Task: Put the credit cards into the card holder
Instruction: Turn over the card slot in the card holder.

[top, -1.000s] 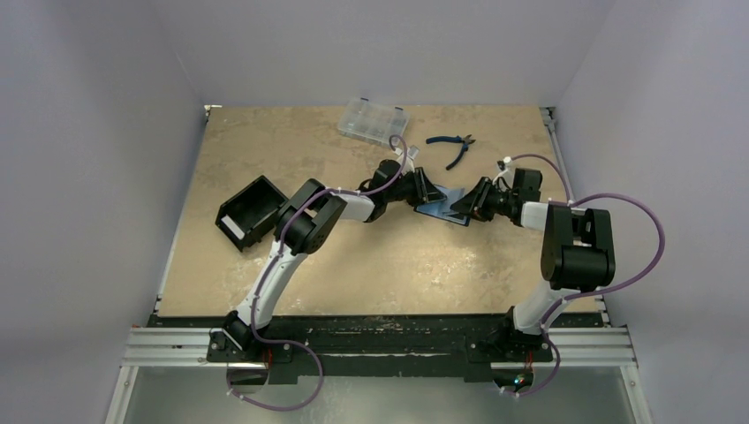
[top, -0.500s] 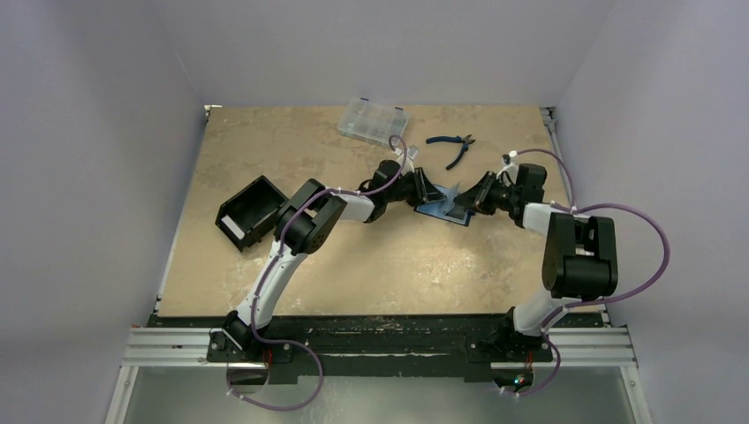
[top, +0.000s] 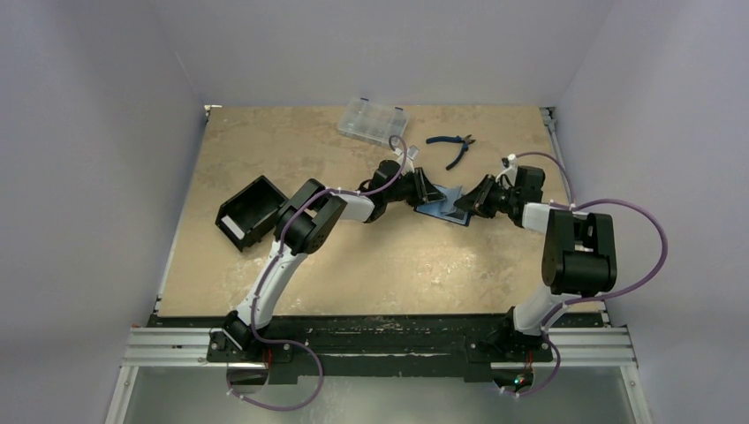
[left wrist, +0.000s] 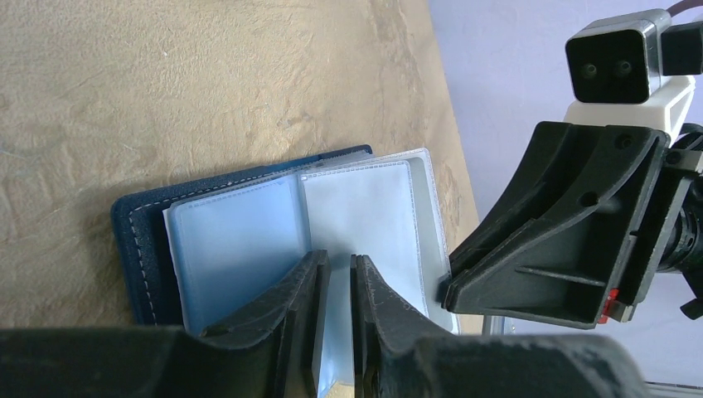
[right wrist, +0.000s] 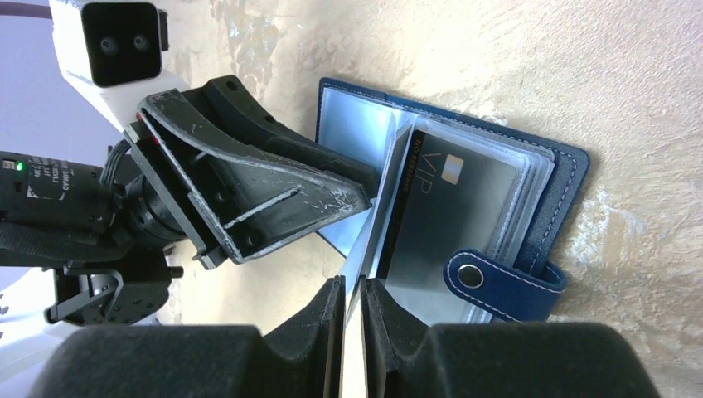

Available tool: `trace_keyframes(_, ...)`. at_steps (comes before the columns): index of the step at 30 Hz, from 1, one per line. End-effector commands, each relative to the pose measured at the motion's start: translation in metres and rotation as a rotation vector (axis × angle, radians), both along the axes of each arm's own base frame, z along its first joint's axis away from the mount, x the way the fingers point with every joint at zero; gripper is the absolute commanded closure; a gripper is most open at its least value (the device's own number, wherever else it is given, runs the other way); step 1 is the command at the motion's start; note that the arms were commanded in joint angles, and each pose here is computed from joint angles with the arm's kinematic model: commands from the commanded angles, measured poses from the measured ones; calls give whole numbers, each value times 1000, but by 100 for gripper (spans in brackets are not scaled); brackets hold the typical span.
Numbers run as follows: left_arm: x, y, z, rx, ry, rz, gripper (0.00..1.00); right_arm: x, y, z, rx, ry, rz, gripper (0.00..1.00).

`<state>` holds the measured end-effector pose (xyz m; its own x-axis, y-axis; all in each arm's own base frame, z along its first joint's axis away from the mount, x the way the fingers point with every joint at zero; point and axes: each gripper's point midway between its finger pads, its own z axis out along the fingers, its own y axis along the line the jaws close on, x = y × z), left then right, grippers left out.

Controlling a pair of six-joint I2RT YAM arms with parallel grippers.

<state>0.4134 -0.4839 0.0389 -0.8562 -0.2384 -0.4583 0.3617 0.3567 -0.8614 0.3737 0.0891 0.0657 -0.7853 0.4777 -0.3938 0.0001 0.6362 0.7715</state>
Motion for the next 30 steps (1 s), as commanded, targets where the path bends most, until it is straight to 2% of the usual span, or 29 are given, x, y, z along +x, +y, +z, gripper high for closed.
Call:
trace_keyframes(1, -1, 2, 8, 4, -20, 0, 79, 10, -3, 5, -37, -35, 5, 79)
trace_keyframes(5, 0, 2, 12, -2, -24, -2, 79, 11, -1, 5, -36, -36, 14, 84)
trace_keyframes(11, 4, 6, 51, -85, -30, -18, 69, 15, 8, 13, -67, -49, 41, 100)
trace_keyframes(14, 12, 20, 79, -112, -51, -5, 63, 19, 10, 14, -121, -36, 32, 100)
trace_keyframes(20, 20, 63, 106, -89, -24, 54, 60, 24, 22, 21, -287, -3, 16, 100)
trace_keyframes(25, 11, 107, 121, -42, -21, 111, 59, 28, 45, 29, -416, -4, 38, 100)
trace_keyframes(30, -4, 131, 139, 20, -70, 121, 58, 28, 65, 29, -504, 2, 61, 100)
